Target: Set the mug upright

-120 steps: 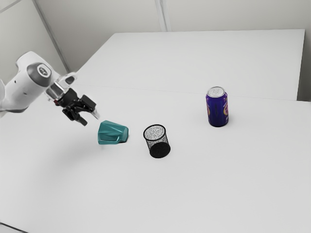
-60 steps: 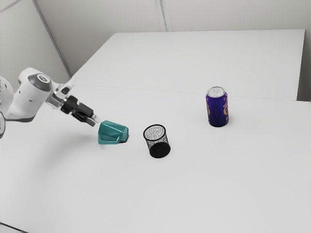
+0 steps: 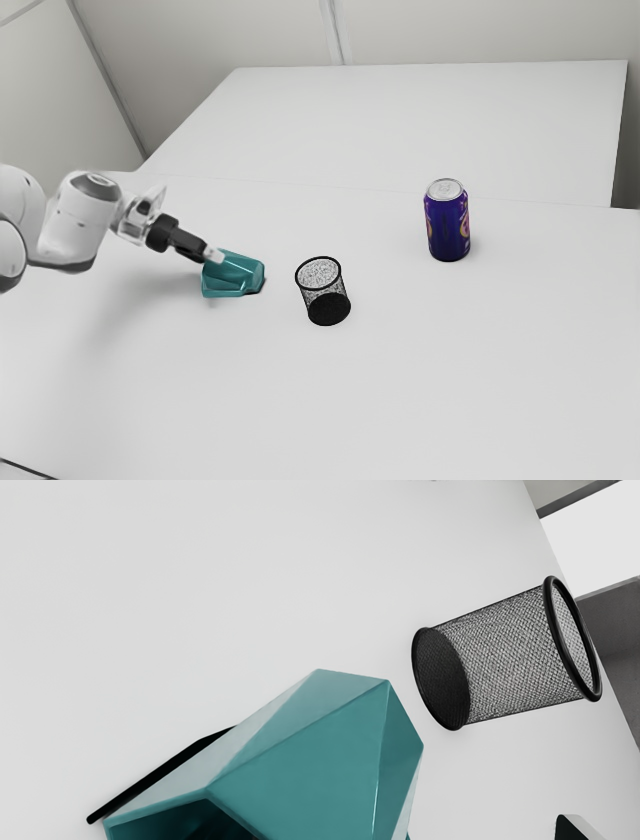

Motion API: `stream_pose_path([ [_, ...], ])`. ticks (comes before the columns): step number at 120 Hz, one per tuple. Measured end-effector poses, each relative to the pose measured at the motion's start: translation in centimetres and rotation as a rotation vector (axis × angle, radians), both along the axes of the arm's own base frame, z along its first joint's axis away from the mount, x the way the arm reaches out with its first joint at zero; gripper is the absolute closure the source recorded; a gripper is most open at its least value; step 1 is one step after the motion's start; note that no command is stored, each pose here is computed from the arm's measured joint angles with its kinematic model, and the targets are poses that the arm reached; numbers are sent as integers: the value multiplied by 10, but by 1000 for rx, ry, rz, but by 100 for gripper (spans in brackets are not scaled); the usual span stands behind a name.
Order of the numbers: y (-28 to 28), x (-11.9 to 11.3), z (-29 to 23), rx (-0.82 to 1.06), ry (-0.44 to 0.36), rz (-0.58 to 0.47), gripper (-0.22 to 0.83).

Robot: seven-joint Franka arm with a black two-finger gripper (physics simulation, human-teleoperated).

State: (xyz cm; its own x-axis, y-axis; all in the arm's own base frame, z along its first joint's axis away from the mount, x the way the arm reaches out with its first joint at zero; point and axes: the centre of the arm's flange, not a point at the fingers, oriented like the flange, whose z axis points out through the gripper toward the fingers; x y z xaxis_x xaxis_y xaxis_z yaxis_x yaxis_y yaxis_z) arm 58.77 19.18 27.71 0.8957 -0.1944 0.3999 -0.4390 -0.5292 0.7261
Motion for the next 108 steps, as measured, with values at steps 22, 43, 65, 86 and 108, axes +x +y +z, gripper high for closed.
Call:
stream_pose_path([
  [22, -2, -3, -8, -48, -21, -25, 17],
  [43, -1, -6, -8, -64, -43, -49, 42],
  [65, -4, -6, -5, -70, -66, -74, 65],
  [86, -4, -6, -3, -73, -85, -86, 74],
  [108, -3, -7, -2, -67, -98, -101, 75],
])
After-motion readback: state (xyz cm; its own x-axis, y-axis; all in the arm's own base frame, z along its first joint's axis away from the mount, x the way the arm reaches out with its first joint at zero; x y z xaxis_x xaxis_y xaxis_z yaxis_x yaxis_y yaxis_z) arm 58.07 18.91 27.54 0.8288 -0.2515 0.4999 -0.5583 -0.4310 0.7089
